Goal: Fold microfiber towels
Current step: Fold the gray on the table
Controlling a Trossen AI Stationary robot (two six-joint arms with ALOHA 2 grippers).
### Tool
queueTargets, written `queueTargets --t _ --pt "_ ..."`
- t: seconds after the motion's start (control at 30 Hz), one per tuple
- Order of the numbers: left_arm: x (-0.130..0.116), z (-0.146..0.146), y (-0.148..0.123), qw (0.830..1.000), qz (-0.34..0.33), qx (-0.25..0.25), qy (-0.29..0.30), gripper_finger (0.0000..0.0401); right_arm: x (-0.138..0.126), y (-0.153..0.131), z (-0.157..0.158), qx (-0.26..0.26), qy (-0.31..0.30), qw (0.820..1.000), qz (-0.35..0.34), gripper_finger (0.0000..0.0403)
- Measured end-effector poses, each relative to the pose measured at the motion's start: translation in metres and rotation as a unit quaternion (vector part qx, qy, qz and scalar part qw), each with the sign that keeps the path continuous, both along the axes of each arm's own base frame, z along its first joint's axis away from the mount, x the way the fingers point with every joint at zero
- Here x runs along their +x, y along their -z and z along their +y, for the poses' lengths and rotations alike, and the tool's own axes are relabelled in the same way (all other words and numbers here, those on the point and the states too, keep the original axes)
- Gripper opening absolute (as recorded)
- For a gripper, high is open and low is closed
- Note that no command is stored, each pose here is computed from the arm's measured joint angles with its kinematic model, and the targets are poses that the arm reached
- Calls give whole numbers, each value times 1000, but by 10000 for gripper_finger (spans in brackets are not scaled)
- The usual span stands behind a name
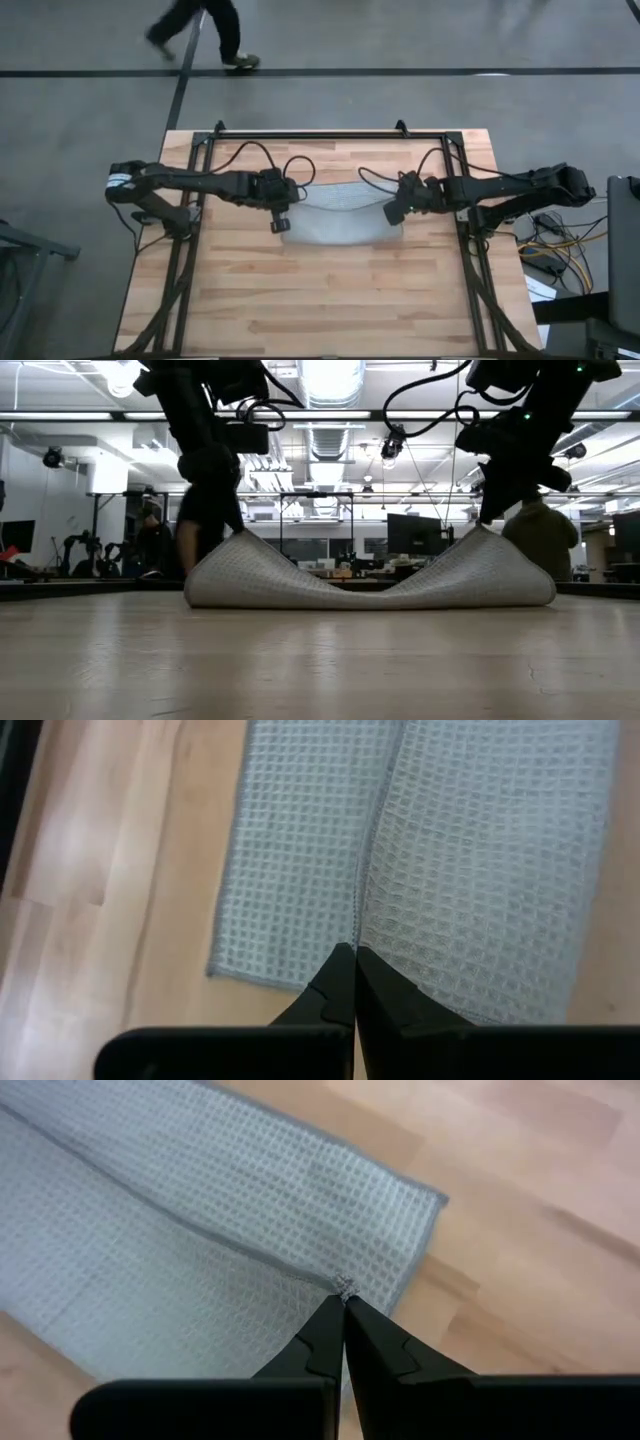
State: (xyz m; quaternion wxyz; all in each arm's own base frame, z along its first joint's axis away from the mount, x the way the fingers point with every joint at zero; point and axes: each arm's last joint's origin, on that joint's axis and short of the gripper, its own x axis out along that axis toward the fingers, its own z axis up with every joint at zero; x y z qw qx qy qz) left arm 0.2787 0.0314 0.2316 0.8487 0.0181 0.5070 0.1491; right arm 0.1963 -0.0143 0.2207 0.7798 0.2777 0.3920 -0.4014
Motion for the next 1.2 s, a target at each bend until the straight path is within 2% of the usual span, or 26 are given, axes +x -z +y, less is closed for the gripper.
queueTargets --t 0.6,1.2 --pt "0 26 -2 1000 -20 0 -13 0 1 -21 -45 -17 3 999 -28 8" --pt "-6 51 -2 1000 -15 0 -22 0 -6 -20 -67 0 15 1000 -22 8"
